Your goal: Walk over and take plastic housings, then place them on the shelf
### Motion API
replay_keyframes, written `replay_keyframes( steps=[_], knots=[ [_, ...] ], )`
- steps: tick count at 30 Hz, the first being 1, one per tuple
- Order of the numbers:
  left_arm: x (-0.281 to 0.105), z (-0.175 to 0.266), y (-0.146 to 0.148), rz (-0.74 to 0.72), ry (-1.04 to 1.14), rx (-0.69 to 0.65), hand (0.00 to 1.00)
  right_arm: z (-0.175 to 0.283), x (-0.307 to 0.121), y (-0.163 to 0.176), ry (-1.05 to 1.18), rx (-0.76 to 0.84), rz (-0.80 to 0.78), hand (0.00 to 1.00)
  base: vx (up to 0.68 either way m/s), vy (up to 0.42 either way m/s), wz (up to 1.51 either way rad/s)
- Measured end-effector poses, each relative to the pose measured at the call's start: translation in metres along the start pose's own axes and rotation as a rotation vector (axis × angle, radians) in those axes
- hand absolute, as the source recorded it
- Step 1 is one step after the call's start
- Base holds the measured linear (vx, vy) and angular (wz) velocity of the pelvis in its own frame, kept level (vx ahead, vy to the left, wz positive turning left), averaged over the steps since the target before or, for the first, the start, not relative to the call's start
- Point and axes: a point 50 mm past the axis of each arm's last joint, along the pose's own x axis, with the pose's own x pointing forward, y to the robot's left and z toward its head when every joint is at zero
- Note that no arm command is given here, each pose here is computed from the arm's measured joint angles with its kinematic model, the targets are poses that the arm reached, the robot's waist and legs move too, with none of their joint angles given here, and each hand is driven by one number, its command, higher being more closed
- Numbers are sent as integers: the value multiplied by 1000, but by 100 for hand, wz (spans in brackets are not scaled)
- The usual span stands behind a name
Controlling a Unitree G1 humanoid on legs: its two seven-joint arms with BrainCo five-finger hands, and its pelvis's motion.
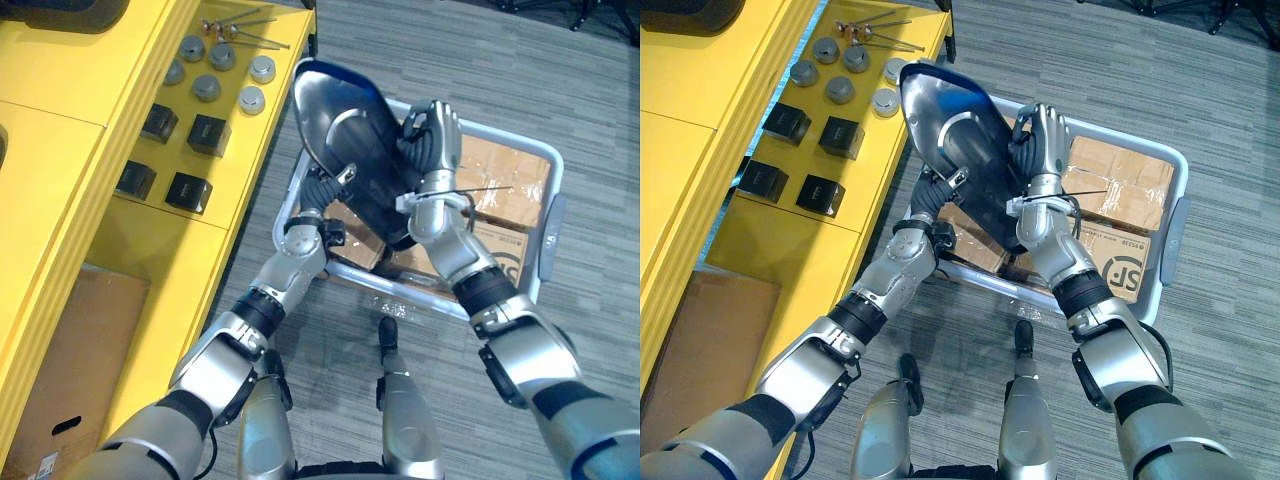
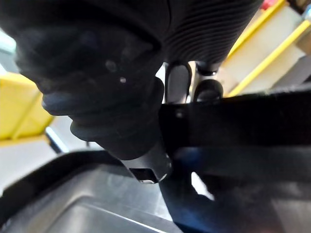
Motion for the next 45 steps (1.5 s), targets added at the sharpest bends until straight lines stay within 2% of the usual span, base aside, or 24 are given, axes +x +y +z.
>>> replay_keyframes(
  steps=[9,10,18,20,22,27,30,34,39,43,45],
  knots=[
    [-8,-11,4,11,-14,-56,100,1,-7,5,-28,7,29,100,-5,4,0],
    [-9,-12,5,20,-16,-64,100,1,-9,6,-28,11,33,0,0,0,0],
    [-16,-10,13,142,-90,-86,100,-7,-34,23,84,105,67,0,-4,2,0],
    [-17,-6,16,173,-130,-23,100,-13,-42,27,139,143,66,0,0,0,0],
    [-18,-2,14,196,-197,95,100,-18,-54,26,206,190,22,0,0,0,0],
    [-26,14,5,196,-346,313,100,-20,-74,13,248,274,-59,0,35,21,-4],
    [-33,13,18,255,-373,392,100,-31,-95,4,309,307,-96,0,36,26,-16],
    [-45,-4,51,373,-328,507,100,-65,-125,-30,446,288,-234,0,34,46,-17],
    [-58,-23,67,401,-298,675,100,-67,-145,-60,407,285,-322,0,27,39,-14],
    [-65,-27,81,453,-310,788,100,-60,-160,-71,379,444,-323,0,2,31,-14],
    [-67,-28,85,466,-315,810,100,-63,-171,-78,402,470,-326,0,-3,9,-7]
  ],
)
